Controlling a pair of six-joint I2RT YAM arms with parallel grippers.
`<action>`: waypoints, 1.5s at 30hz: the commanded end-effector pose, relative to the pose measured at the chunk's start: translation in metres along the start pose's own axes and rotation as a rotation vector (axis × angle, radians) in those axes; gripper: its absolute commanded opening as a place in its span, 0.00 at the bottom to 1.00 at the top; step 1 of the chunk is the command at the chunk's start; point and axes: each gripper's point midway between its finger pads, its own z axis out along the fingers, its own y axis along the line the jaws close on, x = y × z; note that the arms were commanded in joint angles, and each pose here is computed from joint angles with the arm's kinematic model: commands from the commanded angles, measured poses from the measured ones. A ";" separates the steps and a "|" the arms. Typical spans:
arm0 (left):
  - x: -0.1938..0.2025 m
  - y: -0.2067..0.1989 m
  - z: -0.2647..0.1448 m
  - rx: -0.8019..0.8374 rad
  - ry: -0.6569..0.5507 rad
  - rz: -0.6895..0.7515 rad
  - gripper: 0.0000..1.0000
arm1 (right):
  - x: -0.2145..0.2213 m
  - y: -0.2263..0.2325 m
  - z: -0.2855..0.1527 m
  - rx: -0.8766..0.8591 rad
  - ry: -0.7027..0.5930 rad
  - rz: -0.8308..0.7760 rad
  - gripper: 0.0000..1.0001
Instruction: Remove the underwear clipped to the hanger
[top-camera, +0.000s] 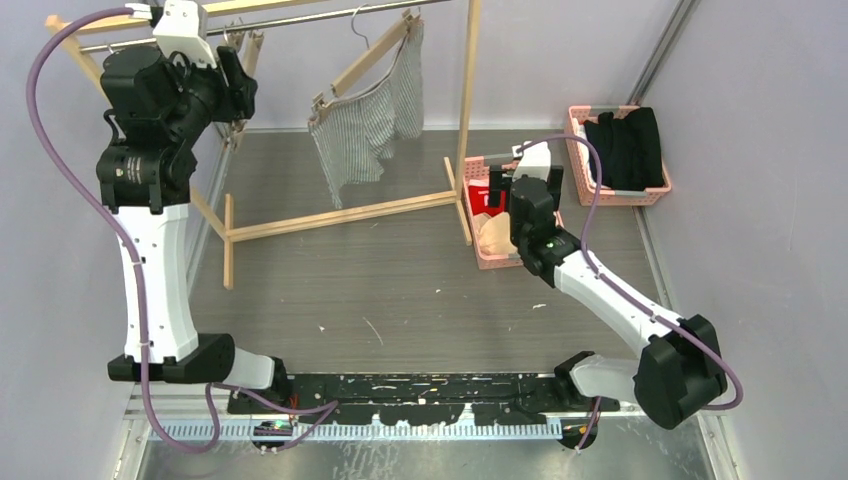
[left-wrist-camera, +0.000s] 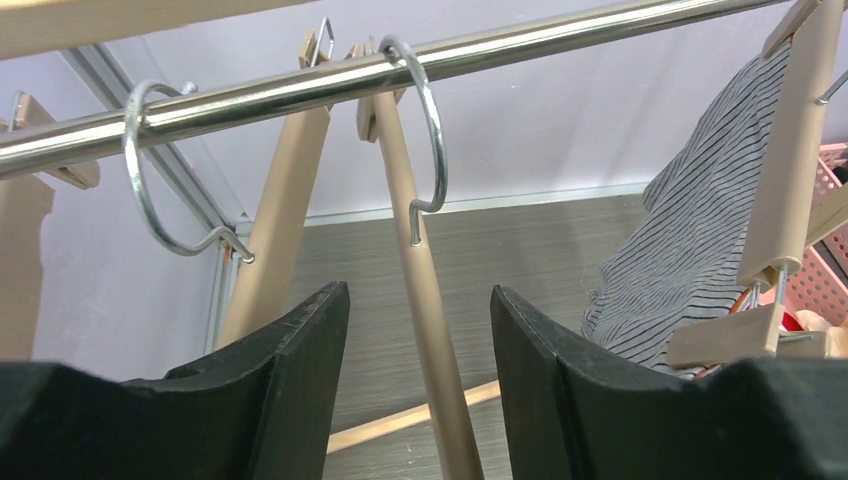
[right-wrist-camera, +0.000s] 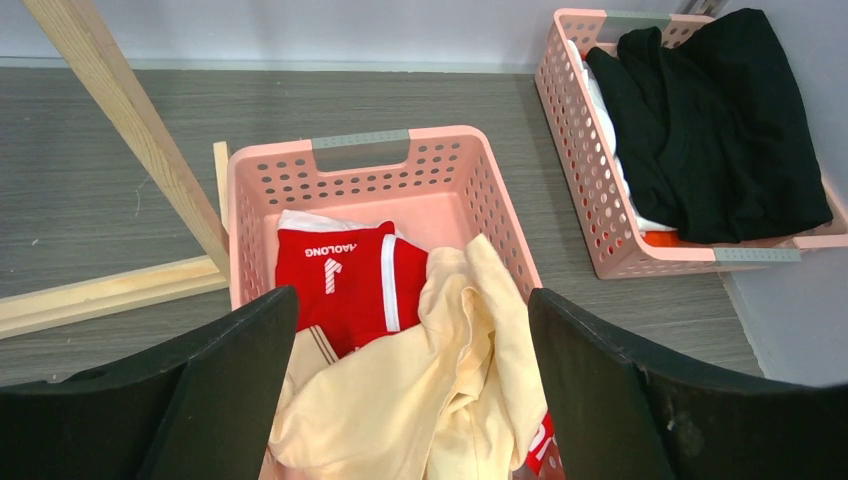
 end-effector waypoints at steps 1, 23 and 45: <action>-0.031 0.003 -0.034 -0.023 -0.111 0.024 0.57 | -0.032 -0.007 -0.010 -0.006 -0.096 0.075 0.91; -0.057 -0.071 -0.037 0.197 -0.145 0.095 0.47 | -0.056 -0.011 -0.048 -0.119 -0.178 0.159 0.85; -0.038 -0.144 0.033 0.261 -0.093 0.171 0.52 | -0.046 -0.011 -0.056 -0.136 -0.165 0.156 0.82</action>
